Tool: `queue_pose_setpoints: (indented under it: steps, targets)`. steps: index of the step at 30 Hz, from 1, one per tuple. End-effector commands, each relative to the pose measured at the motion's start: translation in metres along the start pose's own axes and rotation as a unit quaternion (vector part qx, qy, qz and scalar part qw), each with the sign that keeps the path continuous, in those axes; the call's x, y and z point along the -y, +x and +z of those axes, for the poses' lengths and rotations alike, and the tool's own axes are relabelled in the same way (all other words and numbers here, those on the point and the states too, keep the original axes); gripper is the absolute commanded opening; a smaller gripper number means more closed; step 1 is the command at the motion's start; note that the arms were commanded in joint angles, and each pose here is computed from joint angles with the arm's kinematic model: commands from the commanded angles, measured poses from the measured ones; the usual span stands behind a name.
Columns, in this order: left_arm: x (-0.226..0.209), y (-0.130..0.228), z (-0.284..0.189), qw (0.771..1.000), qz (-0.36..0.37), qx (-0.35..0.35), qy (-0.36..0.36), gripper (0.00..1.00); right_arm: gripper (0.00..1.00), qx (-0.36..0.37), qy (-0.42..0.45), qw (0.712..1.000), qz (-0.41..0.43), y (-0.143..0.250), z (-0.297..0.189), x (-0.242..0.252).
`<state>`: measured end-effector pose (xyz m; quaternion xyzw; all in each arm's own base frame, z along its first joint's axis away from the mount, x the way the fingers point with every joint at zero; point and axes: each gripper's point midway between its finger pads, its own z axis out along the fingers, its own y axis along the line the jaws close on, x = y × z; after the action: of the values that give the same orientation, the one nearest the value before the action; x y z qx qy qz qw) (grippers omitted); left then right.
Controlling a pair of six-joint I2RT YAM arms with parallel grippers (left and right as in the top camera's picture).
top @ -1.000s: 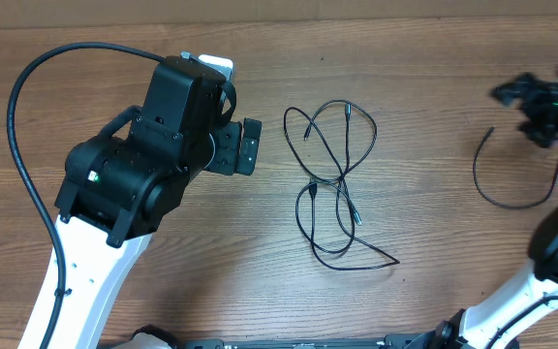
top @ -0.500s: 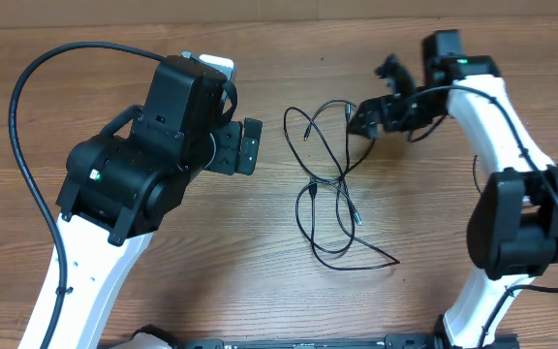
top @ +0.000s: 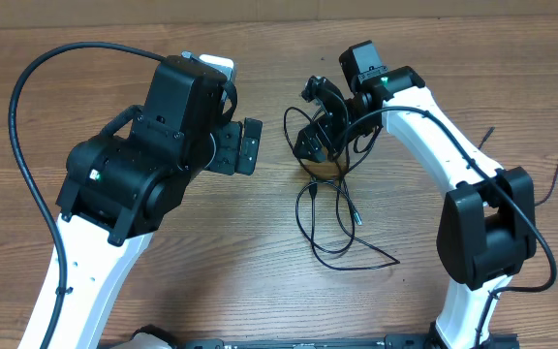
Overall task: Untangle cables
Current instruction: 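Return the right gripper to the remaining cables and grasp another strand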
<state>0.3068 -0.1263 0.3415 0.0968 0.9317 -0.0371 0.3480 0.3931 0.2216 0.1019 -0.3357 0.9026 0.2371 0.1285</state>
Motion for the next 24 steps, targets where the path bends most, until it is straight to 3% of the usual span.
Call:
queue_pose_setpoints:
  steps: [1, 8, 9, 15, 24]
  targets:
    - [-0.003, -0.002, 0.002, 1.0, -0.005, 0.002, -0.008, 1.0, 0.95, -0.011, 0.006, 1.0, 0.008, 0.006, 0.01, 0.006]
    - [-0.003, -0.002, 0.002, 1.0, -0.005, 0.002, -0.008, 0.99, 0.12, -0.023, 0.002, 1.0, 0.016, 0.011, 0.019, 0.009]
    - [-0.003, -0.002, 0.002, 1.0, -0.005, 0.002, -0.008, 0.99, 0.04, -0.024, 0.002, 1.0, 0.017, 0.012, 0.019, 0.009]
    - [-0.003, -0.002, 0.002, 1.0, -0.005, 0.002, -0.008, 0.99, 0.04, -0.009, 0.009, 0.999, 0.053, 0.0, 0.009, 0.009]
    - [-0.003, -0.002, 0.002, 1.0, -0.005, 0.002, -0.008, 0.99, 0.04, 0.116, 0.036, 0.99, 0.067, -0.075, -0.098, -0.015]
